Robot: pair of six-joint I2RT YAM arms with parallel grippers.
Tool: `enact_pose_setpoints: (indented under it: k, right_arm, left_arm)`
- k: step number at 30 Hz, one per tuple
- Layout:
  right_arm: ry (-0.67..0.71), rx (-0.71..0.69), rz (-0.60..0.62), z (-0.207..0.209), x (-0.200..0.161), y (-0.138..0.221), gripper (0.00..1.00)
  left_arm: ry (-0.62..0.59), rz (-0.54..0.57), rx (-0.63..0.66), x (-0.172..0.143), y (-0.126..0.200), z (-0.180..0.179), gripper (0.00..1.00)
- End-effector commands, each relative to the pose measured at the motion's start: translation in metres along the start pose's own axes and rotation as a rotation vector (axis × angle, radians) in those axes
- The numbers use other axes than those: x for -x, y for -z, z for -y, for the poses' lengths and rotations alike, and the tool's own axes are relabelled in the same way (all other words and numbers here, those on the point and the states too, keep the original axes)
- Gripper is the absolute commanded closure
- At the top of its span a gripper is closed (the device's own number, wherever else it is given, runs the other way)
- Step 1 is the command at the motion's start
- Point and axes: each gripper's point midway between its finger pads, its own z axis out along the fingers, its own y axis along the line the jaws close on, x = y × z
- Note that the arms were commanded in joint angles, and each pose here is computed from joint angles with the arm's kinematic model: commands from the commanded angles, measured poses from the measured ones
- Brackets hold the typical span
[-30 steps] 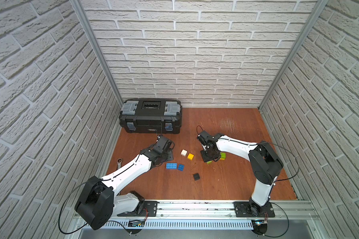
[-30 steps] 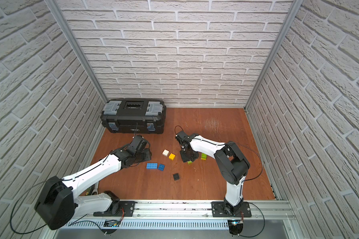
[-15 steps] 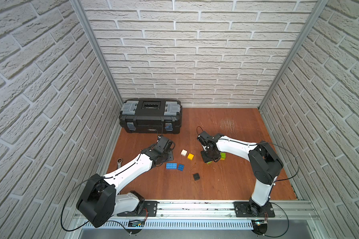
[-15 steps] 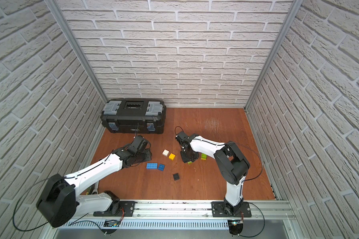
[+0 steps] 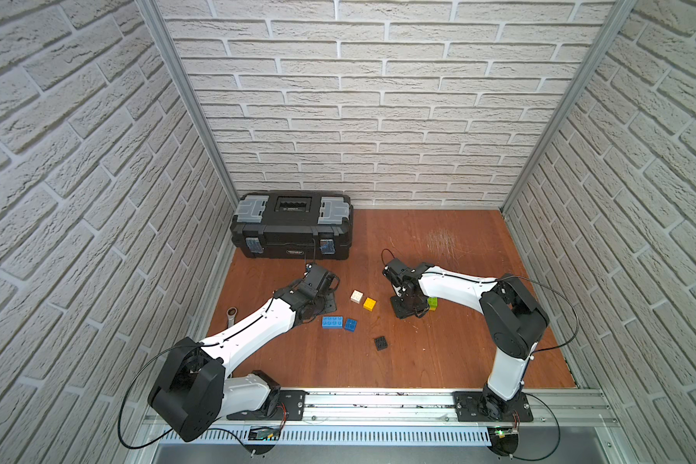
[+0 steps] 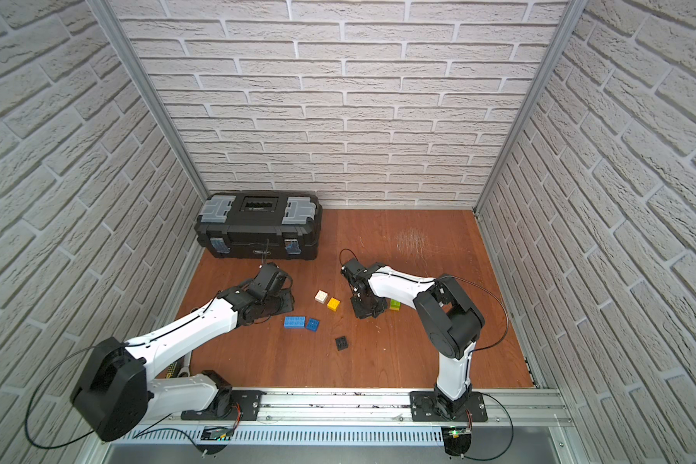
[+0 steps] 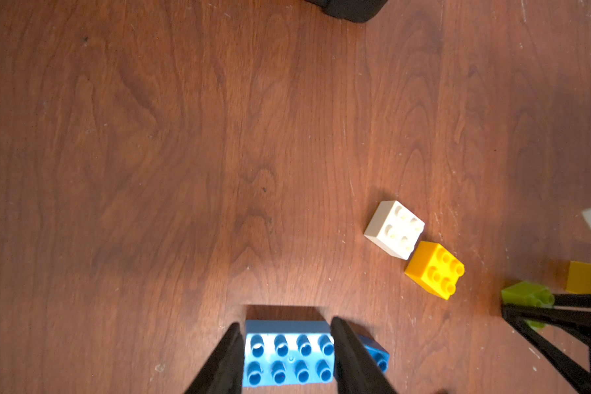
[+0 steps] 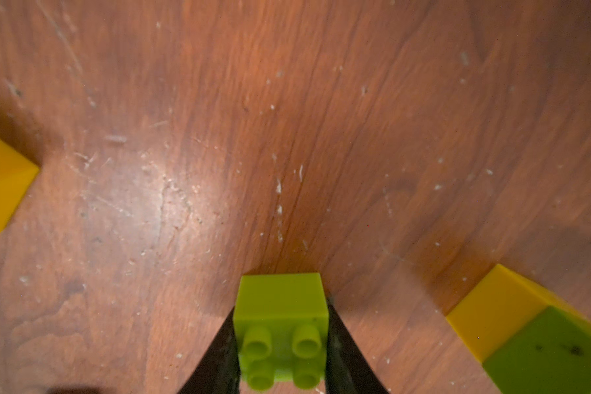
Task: Assemble the number 4 with lego
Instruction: Pick up the lego brick from the center of the board, then assemble the lego brick with the lego brick.
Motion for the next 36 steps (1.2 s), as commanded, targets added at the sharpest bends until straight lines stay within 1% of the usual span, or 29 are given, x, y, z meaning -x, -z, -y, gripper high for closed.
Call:
enact_pose_setpoints:
  k: [1,5,8,12,14,16,19,24,29,33,36]
  right_arm:
    - [0.013,-0.016,0.028,-0.002,0.004,0.003,0.57]
    - [0.017,-0.020,0.041,-0.002,0.008,0.007,0.56]
    - [0.016,-0.021,0.047,-0.002,0.011,0.009,0.58]
    - [0.022,-0.028,0.045,-0.003,0.011,0.008,0.68]
    - [0.028,-0.035,0.042,-0.004,0.011,0.007,0.77]
    - [0.036,-0.041,0.047,-0.005,0.010,0.010,0.89]
    - [0.047,-0.055,0.065,-0.008,0.010,0.020,0.97]
    - [0.048,-0.050,0.125,-0.026,0.002,0.053,0.98]
    - [0.057,-0.038,0.181,-0.060,-0.022,0.081,0.98]
    - [0.069,-0.002,0.206,-0.097,-0.050,0.089,0.98]
    - [0.064,-0.010,0.184,-0.113,-0.065,0.080,0.98]
  left_arm:
    - [0.000,0.009,-0.006,0.003,0.001,0.003,0.55]
    - [-0.001,0.008,-0.007,0.001,0.001,0.002,0.55]
    - [0.001,0.005,-0.005,0.000,0.001,0.001,0.55]
    - [-0.001,0.002,-0.003,-0.002,-0.001,0.000,0.55]
    - [-0.003,-0.002,0.002,-0.004,-0.002,-0.001,0.55]
    - [-0.001,-0.002,0.014,-0.006,-0.001,-0.005,0.55]
    - [0.009,0.015,0.035,-0.006,0.001,-0.012,0.56]
    - [0.041,0.055,0.076,-0.005,0.010,-0.026,0.57]
    - [0.075,0.076,0.051,-0.009,0.015,-0.031,0.57]
    - [0.091,0.049,0.032,-0.020,0.012,-0.030,0.59]
    - [0.118,0.019,-0.001,-0.028,0.007,-0.026,0.60]
